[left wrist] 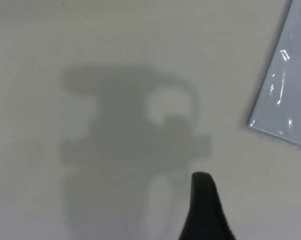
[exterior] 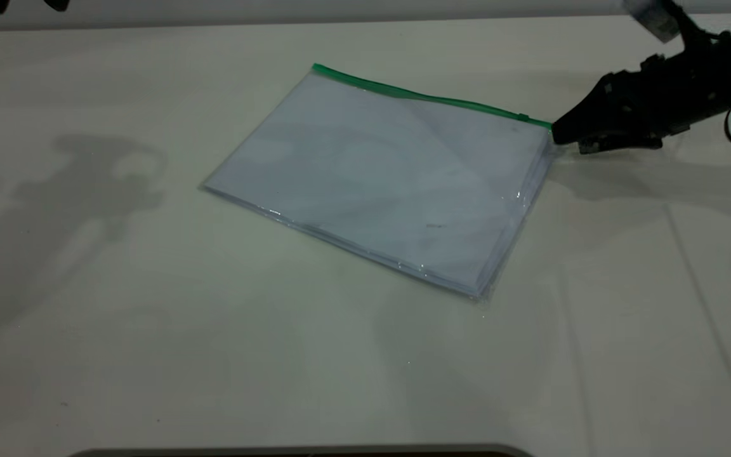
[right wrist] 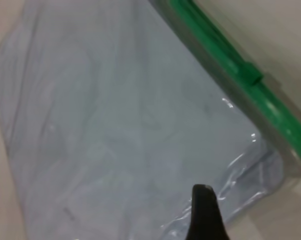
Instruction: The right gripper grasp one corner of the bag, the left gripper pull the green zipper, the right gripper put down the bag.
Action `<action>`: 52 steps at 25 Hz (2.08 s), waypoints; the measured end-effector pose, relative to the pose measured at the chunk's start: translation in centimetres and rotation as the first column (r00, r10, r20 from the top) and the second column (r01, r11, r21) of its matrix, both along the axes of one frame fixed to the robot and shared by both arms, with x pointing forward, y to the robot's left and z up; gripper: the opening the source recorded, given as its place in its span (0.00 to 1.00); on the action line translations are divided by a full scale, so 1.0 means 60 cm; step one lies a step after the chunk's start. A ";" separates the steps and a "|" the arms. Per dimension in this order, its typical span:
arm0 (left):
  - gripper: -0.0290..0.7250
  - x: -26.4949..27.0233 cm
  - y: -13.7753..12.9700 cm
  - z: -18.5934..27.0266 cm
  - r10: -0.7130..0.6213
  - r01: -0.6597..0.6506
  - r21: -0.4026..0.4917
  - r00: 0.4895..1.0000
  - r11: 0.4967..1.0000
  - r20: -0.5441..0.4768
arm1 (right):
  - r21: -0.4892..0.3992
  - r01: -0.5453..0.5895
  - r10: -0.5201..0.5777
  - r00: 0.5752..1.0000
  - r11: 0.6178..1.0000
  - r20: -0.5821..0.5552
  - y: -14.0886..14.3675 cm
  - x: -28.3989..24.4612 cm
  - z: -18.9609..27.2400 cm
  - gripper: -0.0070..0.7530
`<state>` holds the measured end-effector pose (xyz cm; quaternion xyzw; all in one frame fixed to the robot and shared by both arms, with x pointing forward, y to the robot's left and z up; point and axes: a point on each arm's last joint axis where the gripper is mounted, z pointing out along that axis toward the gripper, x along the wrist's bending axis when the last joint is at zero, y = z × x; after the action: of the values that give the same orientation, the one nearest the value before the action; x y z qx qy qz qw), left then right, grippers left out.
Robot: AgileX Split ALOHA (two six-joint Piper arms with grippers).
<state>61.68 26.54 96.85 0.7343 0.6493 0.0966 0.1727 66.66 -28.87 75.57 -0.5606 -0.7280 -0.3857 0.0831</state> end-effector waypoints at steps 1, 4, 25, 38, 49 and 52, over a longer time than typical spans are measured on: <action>0.82 0.000 0.000 0.000 0.000 0.000 0.000 1.000 1.000 0.000 | -0.001 0.000 0.000 1.000 1.000 0.001 0.000 0.002 -0.004 0.75; 0.82 0.000 0.000 0.000 0.000 0.000 0.000 1.000 1.000 0.002 | -0.004 -0.008 0.008 1.000 1.000 0.006 -0.001 0.006 -0.016 0.75; 0.82 0.004 -0.001 0.002 0.000 0.000 -0.001 1.000 1.000 0.028 | 0.163 -0.081 0.072 0.996 0.983 0.058 0.075 -0.007 -0.058 0.66; 0.82 0.015 -0.022 -0.034 -0.354 0.353 0.030 0.934 0.935 0.055 | 0.289 -0.228 0.192 0.970 0.930 0.147 0.099 -0.002 -0.030 0.06; 0.82 0.069 -0.124 -0.044 -0.740 0.753 -0.115 0.658 0.648 0.142 | 0.196 -0.479 0.442 0.873 0.856 0.206 0.191 -0.002 0.028 0.06; 0.82 0.086 -0.138 -0.062 -0.790 0.803 -0.112 0.595 0.585 0.144 | 0.174 -0.532 0.489 0.840 0.829 0.235 0.219 -0.006 0.053 0.06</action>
<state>66.84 18.28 93.13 0.9258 0.2497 -0.0164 0.2832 66.29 -15.70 78.76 -0.2939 -0.8059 -0.4805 0.1821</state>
